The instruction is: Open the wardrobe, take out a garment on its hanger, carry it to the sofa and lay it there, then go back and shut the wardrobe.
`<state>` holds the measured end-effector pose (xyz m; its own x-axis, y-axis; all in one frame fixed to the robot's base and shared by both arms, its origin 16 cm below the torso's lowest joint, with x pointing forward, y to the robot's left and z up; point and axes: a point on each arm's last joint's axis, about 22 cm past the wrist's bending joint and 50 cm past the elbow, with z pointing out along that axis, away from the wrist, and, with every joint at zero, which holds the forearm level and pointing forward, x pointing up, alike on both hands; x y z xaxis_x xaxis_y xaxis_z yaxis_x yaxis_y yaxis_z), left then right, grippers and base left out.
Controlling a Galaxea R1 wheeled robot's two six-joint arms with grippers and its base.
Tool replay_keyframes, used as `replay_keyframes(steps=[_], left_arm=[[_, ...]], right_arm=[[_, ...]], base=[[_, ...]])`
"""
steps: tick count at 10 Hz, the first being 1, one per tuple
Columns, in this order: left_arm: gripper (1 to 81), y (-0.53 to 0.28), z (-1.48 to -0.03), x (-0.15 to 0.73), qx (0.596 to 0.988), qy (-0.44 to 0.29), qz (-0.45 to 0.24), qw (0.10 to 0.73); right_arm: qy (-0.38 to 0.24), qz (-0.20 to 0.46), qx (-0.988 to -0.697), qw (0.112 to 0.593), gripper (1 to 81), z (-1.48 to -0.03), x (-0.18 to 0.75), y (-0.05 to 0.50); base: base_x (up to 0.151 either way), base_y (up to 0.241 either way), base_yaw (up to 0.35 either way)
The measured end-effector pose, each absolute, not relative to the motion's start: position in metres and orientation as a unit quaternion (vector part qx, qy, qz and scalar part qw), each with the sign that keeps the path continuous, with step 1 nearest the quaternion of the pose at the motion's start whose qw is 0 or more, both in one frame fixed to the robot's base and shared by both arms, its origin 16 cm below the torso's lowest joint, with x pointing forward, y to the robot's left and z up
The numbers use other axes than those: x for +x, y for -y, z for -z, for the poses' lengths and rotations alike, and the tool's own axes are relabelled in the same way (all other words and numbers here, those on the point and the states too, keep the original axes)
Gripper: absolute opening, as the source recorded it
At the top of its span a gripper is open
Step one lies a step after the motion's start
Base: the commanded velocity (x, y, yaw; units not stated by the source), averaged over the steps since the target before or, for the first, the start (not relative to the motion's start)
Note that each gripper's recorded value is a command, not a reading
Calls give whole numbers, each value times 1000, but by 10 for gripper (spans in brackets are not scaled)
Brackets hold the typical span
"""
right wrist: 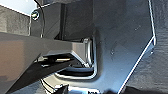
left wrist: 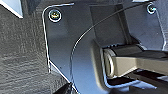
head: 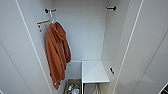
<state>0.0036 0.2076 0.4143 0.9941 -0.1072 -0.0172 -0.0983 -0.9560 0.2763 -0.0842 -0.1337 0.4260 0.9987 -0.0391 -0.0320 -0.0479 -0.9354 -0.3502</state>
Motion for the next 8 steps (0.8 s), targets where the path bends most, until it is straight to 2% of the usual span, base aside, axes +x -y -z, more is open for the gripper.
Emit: replay_keyframes(steps=[4, 8], left_arm=[[811, -207, -414, 6, 989, 52, 15, 139], [811, -197, -418, 0, 986, 53, 19, 158]], right_arm=[[-25, -11, -982, 189, 811, -429, -82, 128], [-30, -11, -972, 232, 811, -444, -83, 126]], base=[[0, 0, 0], [0, 0, 0]])
